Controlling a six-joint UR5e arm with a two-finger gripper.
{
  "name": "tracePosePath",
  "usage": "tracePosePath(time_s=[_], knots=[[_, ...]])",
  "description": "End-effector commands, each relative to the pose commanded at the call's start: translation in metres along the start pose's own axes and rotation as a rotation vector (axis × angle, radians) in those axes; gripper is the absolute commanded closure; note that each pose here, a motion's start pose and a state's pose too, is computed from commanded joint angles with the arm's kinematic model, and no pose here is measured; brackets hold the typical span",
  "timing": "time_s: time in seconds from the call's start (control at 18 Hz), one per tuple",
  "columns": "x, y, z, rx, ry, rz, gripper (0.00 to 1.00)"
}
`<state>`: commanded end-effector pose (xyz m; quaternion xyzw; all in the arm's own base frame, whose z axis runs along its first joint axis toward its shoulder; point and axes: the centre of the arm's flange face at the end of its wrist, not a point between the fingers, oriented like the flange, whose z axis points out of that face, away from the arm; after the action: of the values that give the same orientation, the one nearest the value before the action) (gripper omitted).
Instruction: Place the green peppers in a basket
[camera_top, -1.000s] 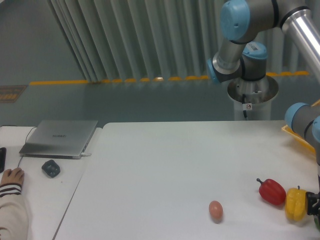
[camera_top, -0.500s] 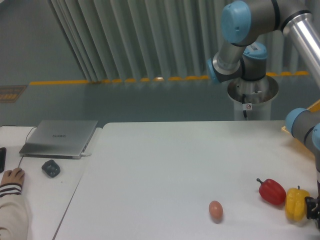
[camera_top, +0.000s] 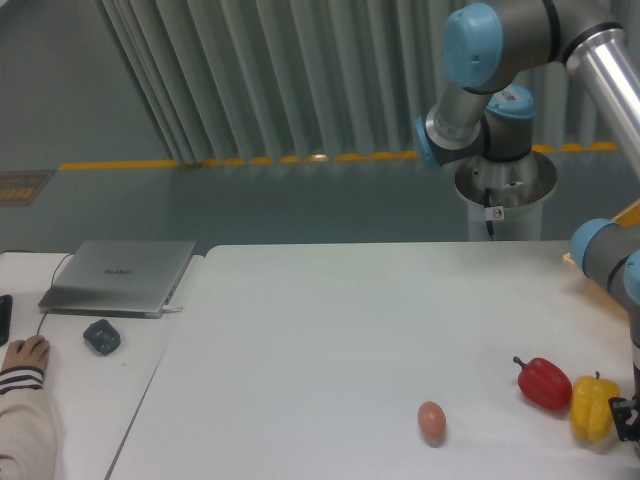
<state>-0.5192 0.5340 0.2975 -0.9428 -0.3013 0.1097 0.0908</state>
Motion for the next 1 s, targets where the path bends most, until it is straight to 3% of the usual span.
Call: tracePosePath(time_s=[0.22,0.5,1.0], knots=[[-0.006,0.003,-0.043,0.048,-0.010,0.042,0.42],[-0.023,0.031,-0.100,0.107,0.019,0.104,0.42],[-0.064,0.103,-0.113,0.035,0.043,0.325,0.42]])
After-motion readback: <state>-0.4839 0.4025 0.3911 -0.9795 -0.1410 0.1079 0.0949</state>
